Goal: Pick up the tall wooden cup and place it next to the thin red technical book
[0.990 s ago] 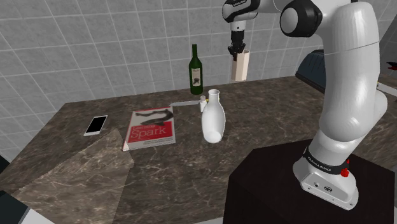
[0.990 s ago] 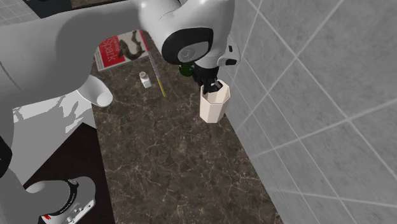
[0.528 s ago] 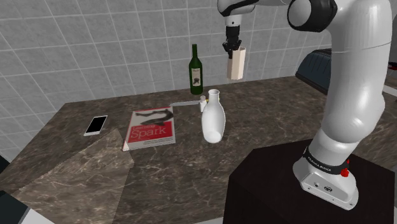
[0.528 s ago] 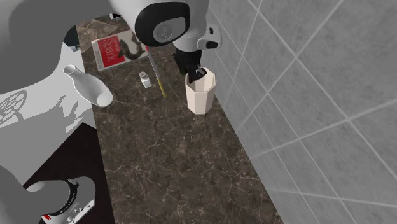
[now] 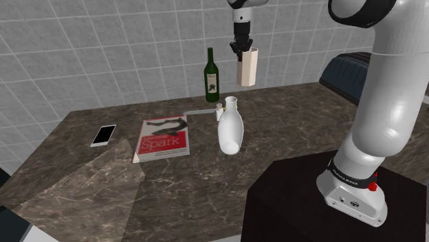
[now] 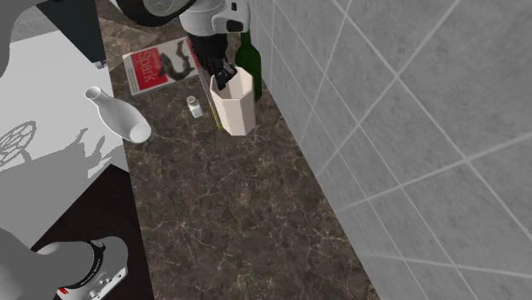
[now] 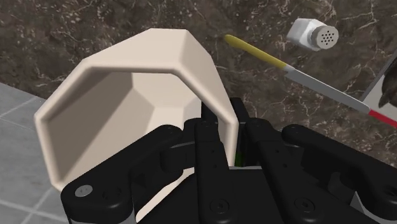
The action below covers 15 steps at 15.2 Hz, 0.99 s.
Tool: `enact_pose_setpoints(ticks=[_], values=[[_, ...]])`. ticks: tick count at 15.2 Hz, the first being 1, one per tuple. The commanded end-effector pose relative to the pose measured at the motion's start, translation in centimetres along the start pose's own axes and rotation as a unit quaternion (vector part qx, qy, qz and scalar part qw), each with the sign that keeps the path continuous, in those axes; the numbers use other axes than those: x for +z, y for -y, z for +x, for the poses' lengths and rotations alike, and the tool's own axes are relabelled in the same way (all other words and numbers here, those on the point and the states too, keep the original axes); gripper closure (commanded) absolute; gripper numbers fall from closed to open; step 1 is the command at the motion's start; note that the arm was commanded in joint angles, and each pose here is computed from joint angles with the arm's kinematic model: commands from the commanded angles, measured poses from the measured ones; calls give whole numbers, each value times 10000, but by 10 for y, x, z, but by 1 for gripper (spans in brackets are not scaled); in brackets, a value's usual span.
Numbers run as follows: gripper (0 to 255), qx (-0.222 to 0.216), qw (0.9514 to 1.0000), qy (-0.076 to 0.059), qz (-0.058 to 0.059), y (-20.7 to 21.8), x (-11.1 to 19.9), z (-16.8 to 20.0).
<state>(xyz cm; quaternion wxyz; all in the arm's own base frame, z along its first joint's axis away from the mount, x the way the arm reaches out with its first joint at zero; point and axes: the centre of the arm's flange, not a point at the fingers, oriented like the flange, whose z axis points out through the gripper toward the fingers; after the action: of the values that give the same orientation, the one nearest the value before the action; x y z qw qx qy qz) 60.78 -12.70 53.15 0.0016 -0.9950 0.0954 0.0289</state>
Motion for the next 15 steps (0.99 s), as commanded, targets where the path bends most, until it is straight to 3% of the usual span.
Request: enact_pose_setpoints(ticks=[1,15], values=[[255,6,10000,0,-2,24,-9,-7],[255,6,10000,0,-2,189,-73,-58]])
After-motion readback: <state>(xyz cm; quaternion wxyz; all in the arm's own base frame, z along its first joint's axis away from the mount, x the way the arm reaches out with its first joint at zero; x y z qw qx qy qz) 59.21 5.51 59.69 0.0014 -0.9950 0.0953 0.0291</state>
